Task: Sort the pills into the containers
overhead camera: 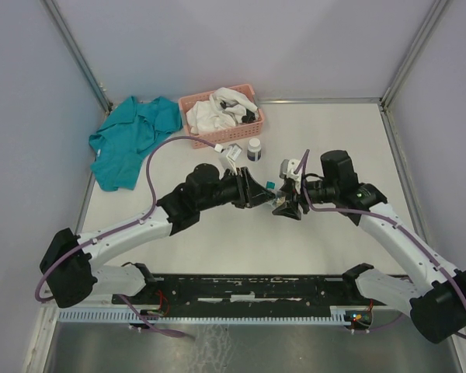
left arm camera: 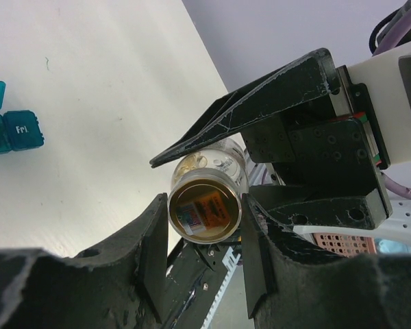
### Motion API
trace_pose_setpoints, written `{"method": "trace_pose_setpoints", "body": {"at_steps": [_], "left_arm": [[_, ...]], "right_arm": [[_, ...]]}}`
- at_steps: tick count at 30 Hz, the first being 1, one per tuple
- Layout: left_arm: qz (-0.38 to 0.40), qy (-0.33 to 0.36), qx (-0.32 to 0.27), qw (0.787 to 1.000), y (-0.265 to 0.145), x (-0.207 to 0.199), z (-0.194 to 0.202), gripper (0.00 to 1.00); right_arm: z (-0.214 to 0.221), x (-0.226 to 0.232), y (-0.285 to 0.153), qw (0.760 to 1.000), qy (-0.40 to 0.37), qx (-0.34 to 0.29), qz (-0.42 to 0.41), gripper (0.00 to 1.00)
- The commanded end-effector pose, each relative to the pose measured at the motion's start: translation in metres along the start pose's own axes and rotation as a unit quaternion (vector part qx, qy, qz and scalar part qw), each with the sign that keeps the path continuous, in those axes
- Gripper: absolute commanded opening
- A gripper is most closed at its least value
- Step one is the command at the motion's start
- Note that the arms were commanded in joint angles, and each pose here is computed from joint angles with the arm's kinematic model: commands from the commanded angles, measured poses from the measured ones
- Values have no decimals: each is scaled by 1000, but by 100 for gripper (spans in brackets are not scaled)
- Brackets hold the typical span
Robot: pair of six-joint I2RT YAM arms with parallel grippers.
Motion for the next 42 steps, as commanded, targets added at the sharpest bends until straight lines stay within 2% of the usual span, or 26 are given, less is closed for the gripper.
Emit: {"method": "trace_pose_setpoints", "body": {"at_steps": [1,12,16,18,21,24,29,31,33,35,40,41,42], "left_arm": [[47,32,18,998,0,-32,1,33],[50,49,33,997,0,-33,3,38],[49,70,42,995,-1,-32,4,39],[53,102,55,992,-2,-30,7,38],[109,186,86,973,-9,-35,17,38],[156,279,109,941,-20,-34,30,39],[159,409,107,892,-27,-21,29,40],[162,443,95,876,-31,-21,25,46],[164,455,77,872,-31,-23,18,53],[162,446,65,878,-31,-25,10,60],[130,392,43,910,-25,-24,-10,76],[128,383,40,914,-25,-25,-11,85],[131,378,37,916,-27,-27,-12,89]], "right_arm": [[-56,-6,-6,996,-31,-81,-2,1],[-59,-3,-9,995,-27,-99,-14,0],[-61,1,-10,994,-31,-104,-23,1],[-63,5,-11,993,-29,-111,-35,1],[-71,12,-14,989,-16,-131,-61,1],[-84,23,-18,981,10,-165,-98,0],[-93,28,-19,975,36,-179,-127,1],[-94,29,-19,974,41,-179,-135,1],[-93,29,-18,973,42,-178,-137,0],[-93,29,-19,974,38,-179,-135,0],[-89,28,-19,977,29,-170,-124,0],[-88,27,-18,978,28,-167,-122,0],[-87,27,-18,978,25,-166,-120,1]]}}
Point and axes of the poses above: each gripper's point midway between its finger pads, its own y axis out along the fingers, its own x axis along the line the jaws close on, z = x × y, the point moved 2 cm from there along -y, back along the fingers, and after that the axes turned 2 degrees about y, right-handed, at the moved point
